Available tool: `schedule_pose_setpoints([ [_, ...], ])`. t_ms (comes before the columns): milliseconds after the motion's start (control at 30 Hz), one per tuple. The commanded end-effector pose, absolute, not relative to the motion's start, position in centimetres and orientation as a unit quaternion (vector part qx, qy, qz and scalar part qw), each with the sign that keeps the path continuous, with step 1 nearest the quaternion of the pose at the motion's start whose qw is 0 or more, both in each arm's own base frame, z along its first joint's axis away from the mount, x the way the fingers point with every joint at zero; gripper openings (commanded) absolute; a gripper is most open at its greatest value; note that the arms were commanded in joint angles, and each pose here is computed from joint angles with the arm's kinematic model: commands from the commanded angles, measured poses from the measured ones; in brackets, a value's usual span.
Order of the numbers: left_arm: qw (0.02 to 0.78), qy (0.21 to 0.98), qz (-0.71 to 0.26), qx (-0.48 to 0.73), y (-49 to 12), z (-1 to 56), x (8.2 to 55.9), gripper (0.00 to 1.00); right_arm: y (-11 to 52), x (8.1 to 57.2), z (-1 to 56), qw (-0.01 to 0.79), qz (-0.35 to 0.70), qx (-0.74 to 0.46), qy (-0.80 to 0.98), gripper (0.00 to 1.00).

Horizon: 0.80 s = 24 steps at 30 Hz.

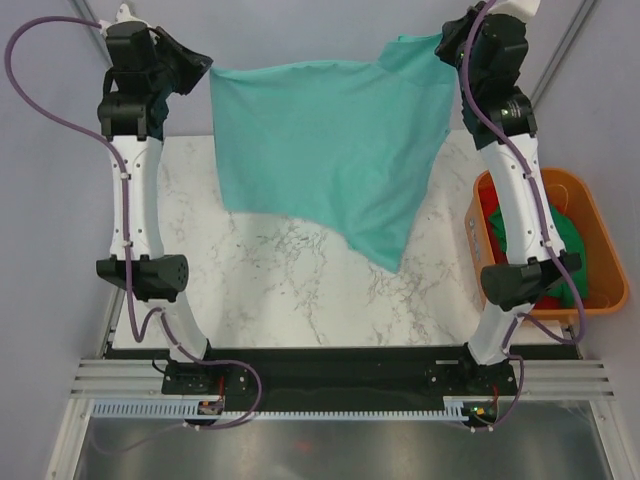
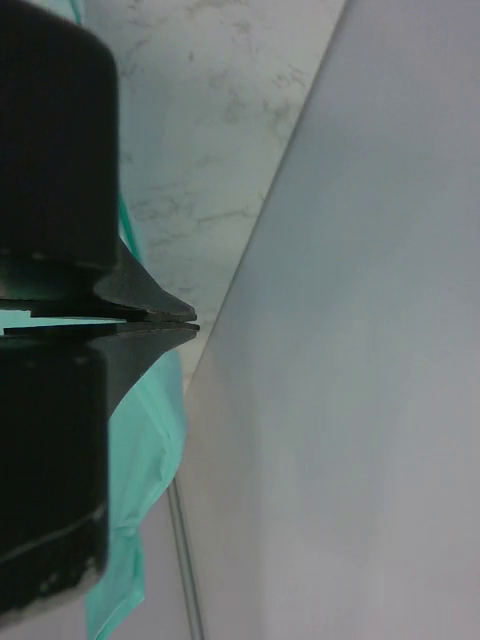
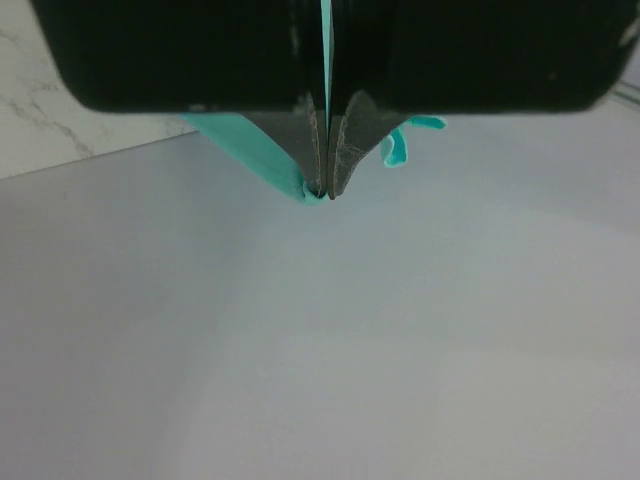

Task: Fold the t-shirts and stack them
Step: Flatten the tshirt out

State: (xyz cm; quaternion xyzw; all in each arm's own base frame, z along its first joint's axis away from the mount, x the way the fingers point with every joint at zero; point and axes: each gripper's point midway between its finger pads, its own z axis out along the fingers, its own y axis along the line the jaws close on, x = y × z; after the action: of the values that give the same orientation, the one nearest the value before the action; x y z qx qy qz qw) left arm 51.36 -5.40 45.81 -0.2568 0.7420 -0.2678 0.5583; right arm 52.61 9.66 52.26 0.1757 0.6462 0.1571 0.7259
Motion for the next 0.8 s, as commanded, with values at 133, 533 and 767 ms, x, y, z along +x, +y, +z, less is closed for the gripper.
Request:
schedule_pose_setpoints([
  [133, 0.598, 0.698, -0.334, -0.208, -7.1, 52.9, 42.8, 0.02, 7.2, 42.9, 59.2, 0.780, 0.176, 0.158, 0.580, 0.00],
  [533, 0.522, 0.788, -0.208, -0.250, -4.0, 36.3, 34.8, 0.02, 7.1, 33.9, 41.7, 0.654, 0.190, 0.166, 0.713, 0.00],
  [767, 0.429, 0.842, -0.155, -0.288, -3.1, 22.8, 29.7, 0.02, 6.3, 26.4, 24.3, 0.508, 0.190, 0.247, 0.803, 0.00],
])
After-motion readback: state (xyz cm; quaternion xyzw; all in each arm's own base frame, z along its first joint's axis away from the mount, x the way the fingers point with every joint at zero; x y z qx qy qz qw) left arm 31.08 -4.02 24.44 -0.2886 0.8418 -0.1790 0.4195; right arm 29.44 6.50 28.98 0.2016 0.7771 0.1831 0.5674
